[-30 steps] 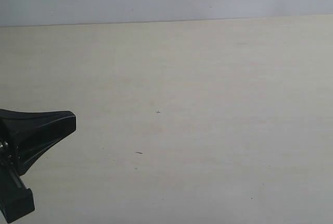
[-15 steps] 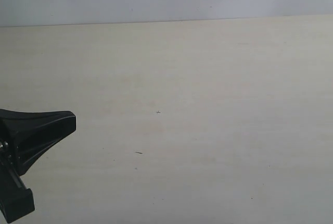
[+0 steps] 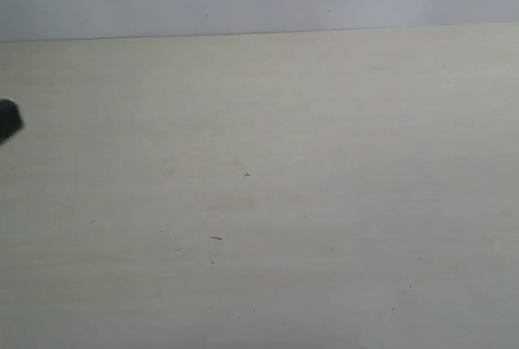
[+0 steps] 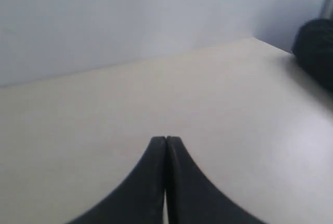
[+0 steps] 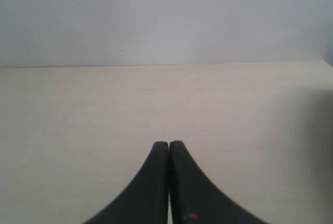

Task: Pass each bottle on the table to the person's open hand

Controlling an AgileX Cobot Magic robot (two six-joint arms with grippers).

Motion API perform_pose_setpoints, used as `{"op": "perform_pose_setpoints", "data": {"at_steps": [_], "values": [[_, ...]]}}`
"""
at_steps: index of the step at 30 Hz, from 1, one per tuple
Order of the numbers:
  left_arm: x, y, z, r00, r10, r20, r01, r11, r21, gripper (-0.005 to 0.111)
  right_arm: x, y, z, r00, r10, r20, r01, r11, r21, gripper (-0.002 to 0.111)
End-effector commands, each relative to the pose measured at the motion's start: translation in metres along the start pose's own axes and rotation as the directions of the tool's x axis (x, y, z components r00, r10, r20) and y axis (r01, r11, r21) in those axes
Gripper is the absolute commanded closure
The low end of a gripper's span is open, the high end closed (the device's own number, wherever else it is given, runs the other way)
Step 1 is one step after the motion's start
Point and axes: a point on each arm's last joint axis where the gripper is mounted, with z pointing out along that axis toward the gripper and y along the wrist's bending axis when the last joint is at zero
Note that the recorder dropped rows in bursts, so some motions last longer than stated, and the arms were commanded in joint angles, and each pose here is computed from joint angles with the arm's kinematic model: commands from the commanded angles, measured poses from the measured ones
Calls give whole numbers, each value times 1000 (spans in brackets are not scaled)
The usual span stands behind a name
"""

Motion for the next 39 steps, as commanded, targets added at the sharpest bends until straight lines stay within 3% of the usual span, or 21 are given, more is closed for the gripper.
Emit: {"op": "perform_pose_setpoints", "data": {"at_steps": [1, 8, 12, 18, 30, 39], "values": [[-1, 21, -31, 999, -2, 36, 10, 975, -222, 107, 1, -1, 0, 1000, -9, 2, 9, 1000, 9, 108], [0, 28, -71, 989, 8, 146, 62, 882, -467, 107, 1, -1, 0, 1000, -9, 2, 9, 1000, 9, 108], [2, 24, -82, 982, 30, 185, 71, 856, -512, 107, 1, -1, 0, 1000, -9, 2, 9, 1000, 9, 108], [3, 20, -89, 972, 65, 227, 62, 856, -513, 107, 1, -1, 0, 1000, -9, 2, 9, 1000, 9, 108], [73, 38, -62, 996, -19, 89, 63, 847, -527, 107, 1, -1, 0, 1000, -9, 2, 9, 1000, 9, 108], [76, 38, -62, 998, -33, 62, 61, 847, -528, 107, 1, -1, 0, 1000, -9, 0, 9, 1000, 8, 108]]}}
